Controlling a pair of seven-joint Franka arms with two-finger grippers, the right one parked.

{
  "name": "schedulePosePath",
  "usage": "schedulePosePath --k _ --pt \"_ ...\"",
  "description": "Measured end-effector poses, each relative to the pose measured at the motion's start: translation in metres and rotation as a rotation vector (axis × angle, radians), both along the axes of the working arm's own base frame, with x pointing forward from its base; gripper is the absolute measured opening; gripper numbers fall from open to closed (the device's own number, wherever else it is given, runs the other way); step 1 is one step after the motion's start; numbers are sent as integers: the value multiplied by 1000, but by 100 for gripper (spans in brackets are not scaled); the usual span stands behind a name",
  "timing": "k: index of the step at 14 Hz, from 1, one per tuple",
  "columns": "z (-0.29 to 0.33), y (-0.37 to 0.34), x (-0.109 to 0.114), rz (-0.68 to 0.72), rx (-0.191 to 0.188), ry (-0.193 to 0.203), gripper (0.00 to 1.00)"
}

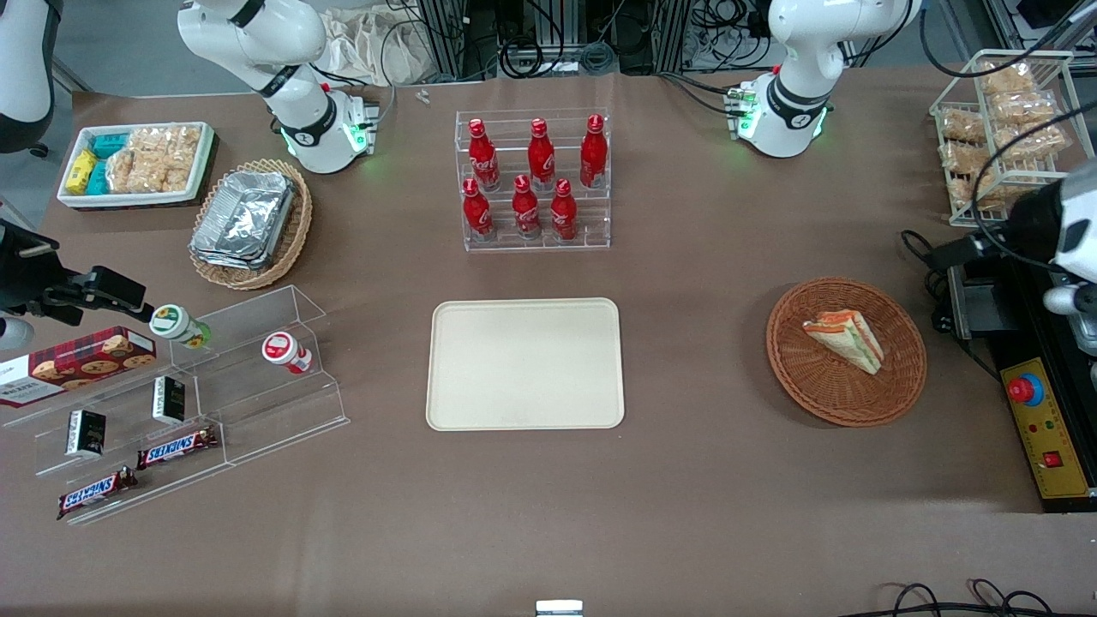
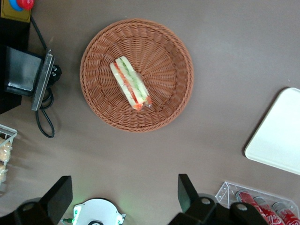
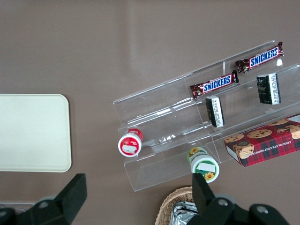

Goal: Place sandwich from basket to tray
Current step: 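Move the left gripper over the wrapped sandwich in the wicker basket, then lower the left gripper and close it on the sandwich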

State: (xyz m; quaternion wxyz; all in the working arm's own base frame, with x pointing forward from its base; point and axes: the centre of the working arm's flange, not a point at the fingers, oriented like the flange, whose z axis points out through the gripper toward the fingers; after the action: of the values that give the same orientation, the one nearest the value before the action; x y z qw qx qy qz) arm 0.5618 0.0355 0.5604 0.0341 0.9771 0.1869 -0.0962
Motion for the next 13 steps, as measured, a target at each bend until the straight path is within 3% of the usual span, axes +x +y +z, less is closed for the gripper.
schedulePosePath --k 6,10,13 --pt "-98 7 -4 199 38 31 100" --pt "-172 2 -13 307 61 -10 100" --pt "-227 -11 -24 320 100 -32 100"
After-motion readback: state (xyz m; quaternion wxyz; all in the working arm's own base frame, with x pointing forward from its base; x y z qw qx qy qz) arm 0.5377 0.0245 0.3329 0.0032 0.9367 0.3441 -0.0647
